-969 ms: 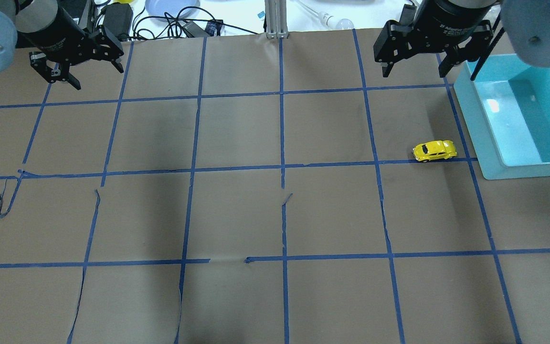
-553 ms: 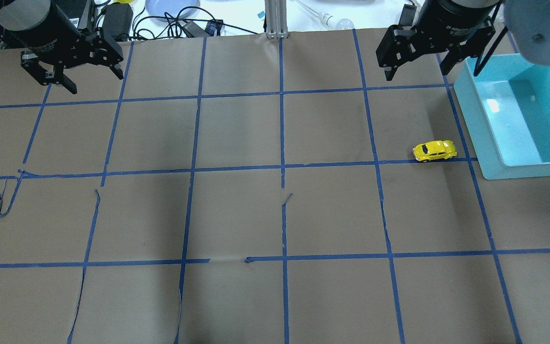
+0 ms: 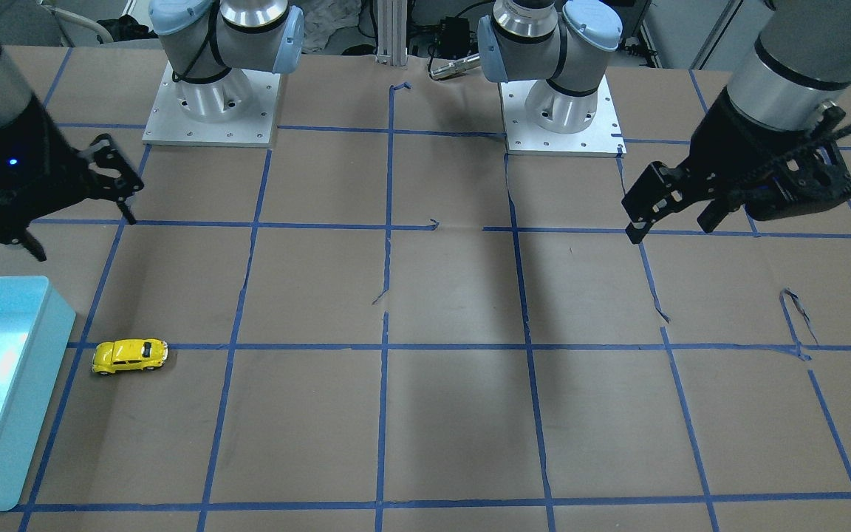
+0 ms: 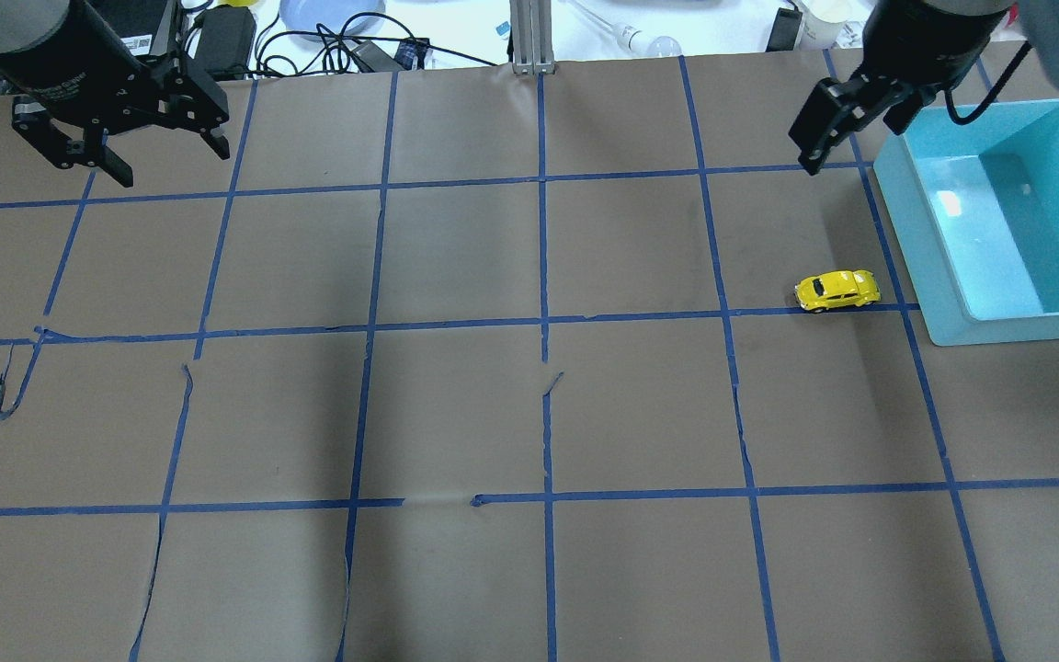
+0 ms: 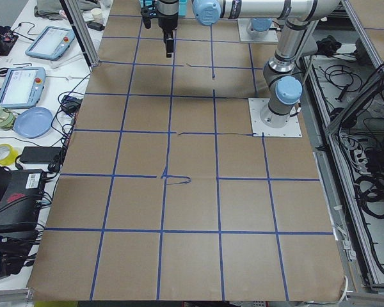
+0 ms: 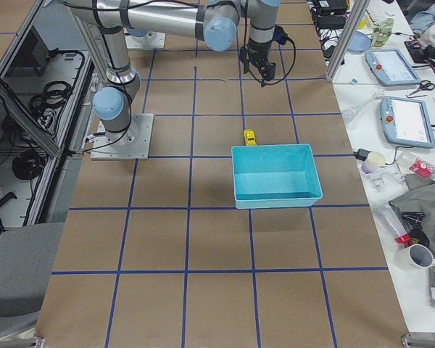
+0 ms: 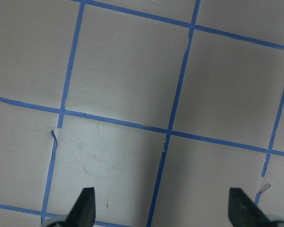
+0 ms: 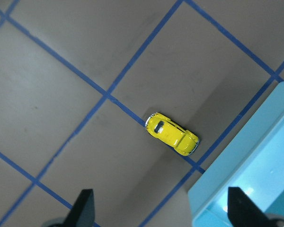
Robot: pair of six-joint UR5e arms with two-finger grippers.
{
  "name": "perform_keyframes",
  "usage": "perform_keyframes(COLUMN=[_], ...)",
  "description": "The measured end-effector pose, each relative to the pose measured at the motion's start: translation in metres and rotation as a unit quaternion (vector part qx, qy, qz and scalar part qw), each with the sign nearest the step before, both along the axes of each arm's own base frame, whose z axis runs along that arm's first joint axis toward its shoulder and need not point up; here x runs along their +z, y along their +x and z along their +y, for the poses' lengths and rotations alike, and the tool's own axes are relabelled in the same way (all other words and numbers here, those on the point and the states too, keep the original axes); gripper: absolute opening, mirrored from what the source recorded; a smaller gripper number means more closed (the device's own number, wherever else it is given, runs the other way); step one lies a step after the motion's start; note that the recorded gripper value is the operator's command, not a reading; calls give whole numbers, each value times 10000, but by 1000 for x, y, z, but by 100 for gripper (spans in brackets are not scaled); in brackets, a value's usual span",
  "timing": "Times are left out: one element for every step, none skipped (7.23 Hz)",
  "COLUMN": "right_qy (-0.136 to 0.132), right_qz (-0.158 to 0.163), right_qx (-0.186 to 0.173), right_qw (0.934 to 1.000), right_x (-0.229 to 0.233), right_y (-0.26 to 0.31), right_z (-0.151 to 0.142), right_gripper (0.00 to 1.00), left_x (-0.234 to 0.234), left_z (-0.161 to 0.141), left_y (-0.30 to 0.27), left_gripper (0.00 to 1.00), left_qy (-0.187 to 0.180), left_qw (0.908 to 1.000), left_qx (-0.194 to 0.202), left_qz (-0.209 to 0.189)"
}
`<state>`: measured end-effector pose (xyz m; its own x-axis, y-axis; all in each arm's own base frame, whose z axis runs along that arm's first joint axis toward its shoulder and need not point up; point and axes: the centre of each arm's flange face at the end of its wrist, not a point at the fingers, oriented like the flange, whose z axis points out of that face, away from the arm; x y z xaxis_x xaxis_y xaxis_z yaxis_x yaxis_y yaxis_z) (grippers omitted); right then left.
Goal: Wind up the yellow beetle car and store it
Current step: 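Move the right gripper over the yellow car near the blue bin, then lower the right gripper and grasp the yellow car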
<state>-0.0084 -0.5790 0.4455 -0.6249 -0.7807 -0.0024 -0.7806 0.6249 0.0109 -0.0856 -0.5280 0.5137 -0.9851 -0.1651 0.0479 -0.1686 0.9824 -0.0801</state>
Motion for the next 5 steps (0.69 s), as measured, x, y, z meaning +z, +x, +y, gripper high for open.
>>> perform_keyframes(right_qy=[27, 27, -23, -166, -354], right_qz=[90, 120, 69, 5, 46], right_qx=[947, 1689, 2279, 2752, 3111], right_qw=[9955, 9856, 9737, 9613, 9497], right_x=[-27, -61, -95, -128, -157], right_y=[-18, -24, -23, -17, -10], right_z=[-16, -30, -34, -29, -19], right_gripper=[100, 96, 98, 98, 96], left_x=[-3, -8, -11, -11, -10], left_z=[5, 11, 17, 22, 24], left_y=[-14, -26, -32, -32, -29], left_gripper=[100, 100, 100, 100, 100], left_qy=[42, 101, 133, 138, 139], left_qw=[9997, 9985, 9975, 9970, 9967], left_qx=[-241, -522, -678, -733, -734], left_qz=[-40, -102, -150, -210, -321])
